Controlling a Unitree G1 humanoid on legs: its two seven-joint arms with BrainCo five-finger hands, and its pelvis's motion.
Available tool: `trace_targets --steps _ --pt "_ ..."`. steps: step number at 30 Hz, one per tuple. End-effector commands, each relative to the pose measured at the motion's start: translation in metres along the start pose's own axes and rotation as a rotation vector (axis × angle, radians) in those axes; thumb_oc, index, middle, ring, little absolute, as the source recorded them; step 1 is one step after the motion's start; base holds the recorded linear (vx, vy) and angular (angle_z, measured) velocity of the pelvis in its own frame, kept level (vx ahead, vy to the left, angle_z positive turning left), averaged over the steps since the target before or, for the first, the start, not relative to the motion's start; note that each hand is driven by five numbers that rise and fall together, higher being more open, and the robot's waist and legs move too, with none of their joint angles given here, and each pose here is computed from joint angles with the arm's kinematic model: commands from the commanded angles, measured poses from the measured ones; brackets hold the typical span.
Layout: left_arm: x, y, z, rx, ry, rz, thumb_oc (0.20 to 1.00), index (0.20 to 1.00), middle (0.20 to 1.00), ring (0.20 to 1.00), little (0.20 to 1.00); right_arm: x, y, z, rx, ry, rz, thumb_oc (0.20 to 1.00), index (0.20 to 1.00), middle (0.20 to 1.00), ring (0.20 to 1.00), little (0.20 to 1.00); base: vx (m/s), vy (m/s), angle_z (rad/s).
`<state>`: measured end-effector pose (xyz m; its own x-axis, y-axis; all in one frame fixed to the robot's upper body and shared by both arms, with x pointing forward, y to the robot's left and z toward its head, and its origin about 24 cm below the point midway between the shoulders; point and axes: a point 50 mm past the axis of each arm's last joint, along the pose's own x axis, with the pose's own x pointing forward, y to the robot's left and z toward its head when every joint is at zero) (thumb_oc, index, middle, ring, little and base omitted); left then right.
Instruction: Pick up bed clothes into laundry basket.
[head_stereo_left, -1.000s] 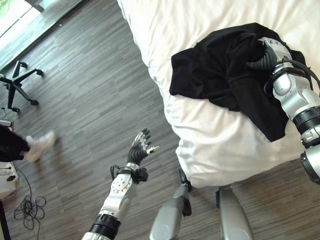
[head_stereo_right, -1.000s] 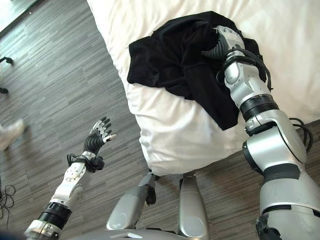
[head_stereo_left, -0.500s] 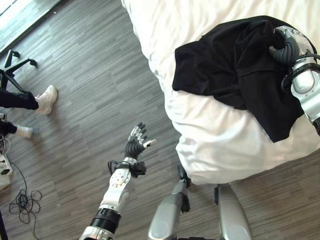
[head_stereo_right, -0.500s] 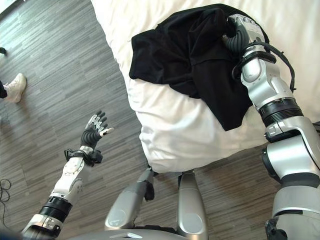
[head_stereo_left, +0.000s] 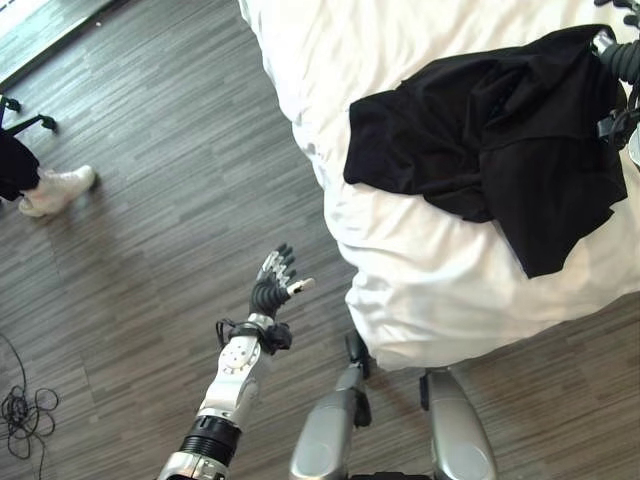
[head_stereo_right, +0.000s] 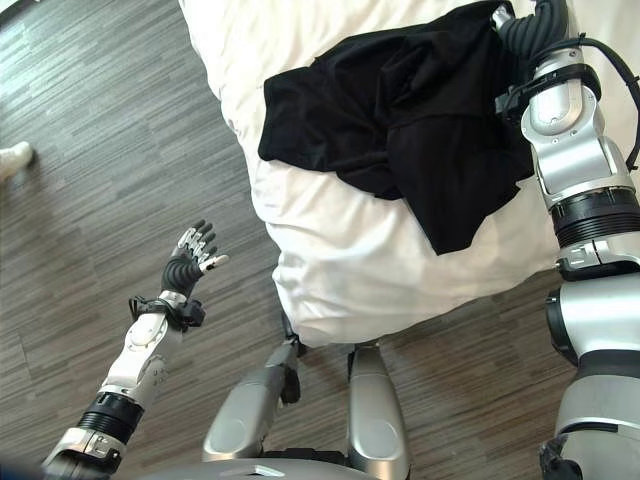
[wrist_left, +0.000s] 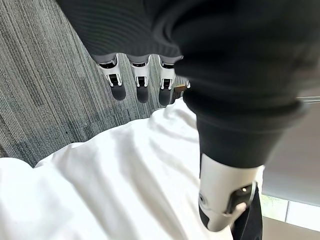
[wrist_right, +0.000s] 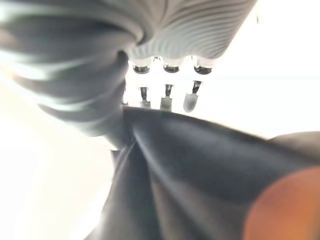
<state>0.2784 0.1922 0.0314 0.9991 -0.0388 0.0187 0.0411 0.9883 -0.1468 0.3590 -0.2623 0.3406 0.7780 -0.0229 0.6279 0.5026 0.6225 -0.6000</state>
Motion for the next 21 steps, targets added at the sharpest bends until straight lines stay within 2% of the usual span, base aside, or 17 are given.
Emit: trace_targets --steps 1,10,15,19,20,21 --pt "-0.009 0.015 0.011 0.076 -0.053 -0.003 1.0 1.0 1.0 1.0 1.0 0.01 -0.004 0.04 0.052 -0.174 -0.015 0.2 0.2 0.2 0.2 0.2 0.05 0.012 -0.04" --pt "-0.009 0.016 0.01 0.076 -0.051 0.016 1.0 1.0 1.0 1.0 1.0 0.01 -0.005 0.063 0.033 -0.271 -0.005 0.2 0.2 0.2 0.2 0.2 0.02 0.009 -0.03" --pt "-0.008 0.016 0.01 0.077 -0.052 0.022 1.0 1.0 1.0 1.0 1.0 0.009 -0.004 0.059 0.016 -0.26 0.006 0.2 0.2 0.2 0.2 0.2 0.0 0.0 0.0" --pt "-0.006 0.017 0.011 0.082 -0.056 0.026 1.0 1.0 1.0 1.0 1.0 0.005 0.01 0.039 -0.068 -0.175 0.124 0.2 0.2 0.2 0.2 0.2 0.0 0.0 0.0" --pt "-0.006 0.016 0.011 0.083 -0.055 0.024 1.0 1.0 1.0 1.0 1.0 0.006 0.013 0.032 -0.103 -0.143 0.161 0.322 0.322 0.322 0.322 0.322 0.0 0.0 0.0" --pt "-0.005 0.016 0.012 0.089 -0.055 0.013 1.0 1.0 1.0 1.0 1.0 0.005 0.016 0.021 -0.209 -0.094 0.222 1.0 1.0 1.0 1.0 1.0 0.0 0.0 0.0"
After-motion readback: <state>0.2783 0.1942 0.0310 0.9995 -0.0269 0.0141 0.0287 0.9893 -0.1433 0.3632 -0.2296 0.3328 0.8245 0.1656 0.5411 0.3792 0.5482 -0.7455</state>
